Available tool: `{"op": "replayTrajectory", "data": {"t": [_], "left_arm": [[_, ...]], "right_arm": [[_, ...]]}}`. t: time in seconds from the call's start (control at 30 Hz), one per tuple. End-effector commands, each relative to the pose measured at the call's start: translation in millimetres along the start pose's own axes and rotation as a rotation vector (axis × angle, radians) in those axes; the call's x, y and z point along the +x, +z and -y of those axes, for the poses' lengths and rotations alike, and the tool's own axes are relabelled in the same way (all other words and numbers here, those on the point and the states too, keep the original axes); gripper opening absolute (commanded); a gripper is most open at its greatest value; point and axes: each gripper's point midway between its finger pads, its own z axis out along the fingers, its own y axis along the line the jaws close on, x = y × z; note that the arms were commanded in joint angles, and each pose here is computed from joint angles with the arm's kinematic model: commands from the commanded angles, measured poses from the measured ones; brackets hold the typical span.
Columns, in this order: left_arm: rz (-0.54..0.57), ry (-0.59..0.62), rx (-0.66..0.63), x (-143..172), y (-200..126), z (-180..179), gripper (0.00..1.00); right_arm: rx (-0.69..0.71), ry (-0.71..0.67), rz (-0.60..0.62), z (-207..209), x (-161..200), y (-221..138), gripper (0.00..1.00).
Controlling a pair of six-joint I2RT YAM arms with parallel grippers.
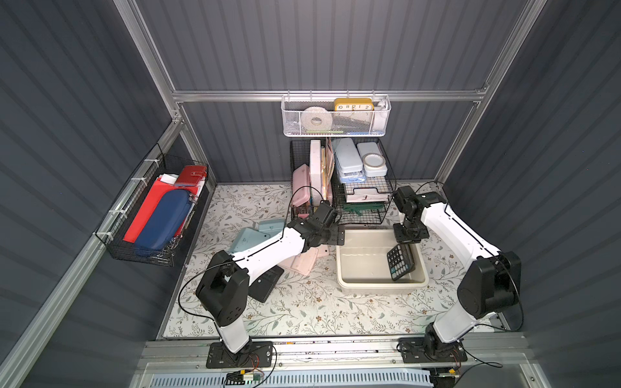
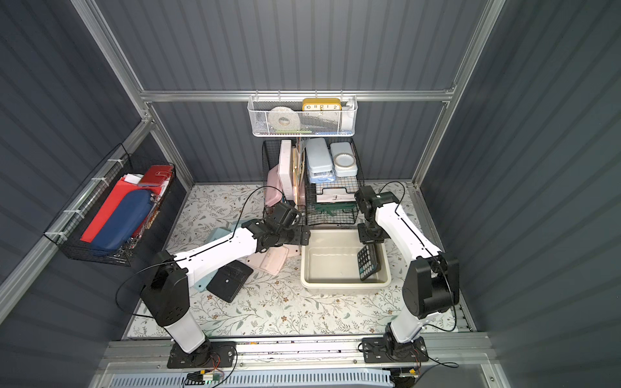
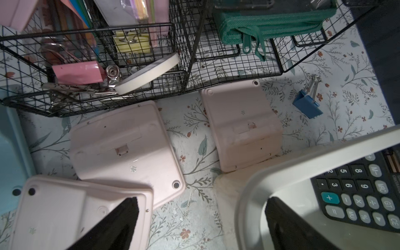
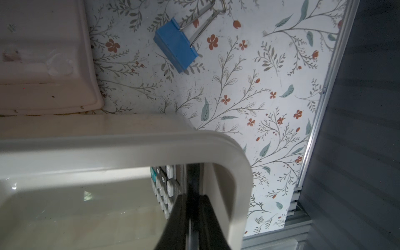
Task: Put the calculator in the storage box
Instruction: Place the calculator in the storage box, then pick up the calculator at the center of the board.
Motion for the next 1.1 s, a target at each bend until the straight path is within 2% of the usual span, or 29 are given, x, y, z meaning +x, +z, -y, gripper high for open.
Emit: {"op": "replayTrajectory", "data": {"t": [0.0, 0.2, 0.43, 0.67, 0.87, 1.07], "left_arm": [[0.084, -0.003, 0.064, -26, -33, 9, 0.98], [0.130, -0.020, 0.095, -36, -59, 10, 0.99], [0.182, -0.081, 0.084, -40, -85, -16, 0.99], [0.240, -0.160, 0.067, -42, -106, -47, 0.99], [0.340, -0.304, -0.011, -45, -130, -102, 0.99], [0.359, -0.452, -0.118, -38, -125, -157, 0.99]], "right_arm": [[0.082, 0.027, 0.041, 18, -4, -10, 0.07], [0.108, 0.045, 0.091, 26, -8, -28, 0.15], [0.112, 0.055, 0.134, 31, -12, -43, 0.29], [0.076, 0.054, 0.175, 26, -12, -58, 0.29], [-0.164, 0.043, 0.266, -9, -8, -88, 0.39], [-0.416, -0.018, 0.395, -62, 5, -127, 0.50]]}}
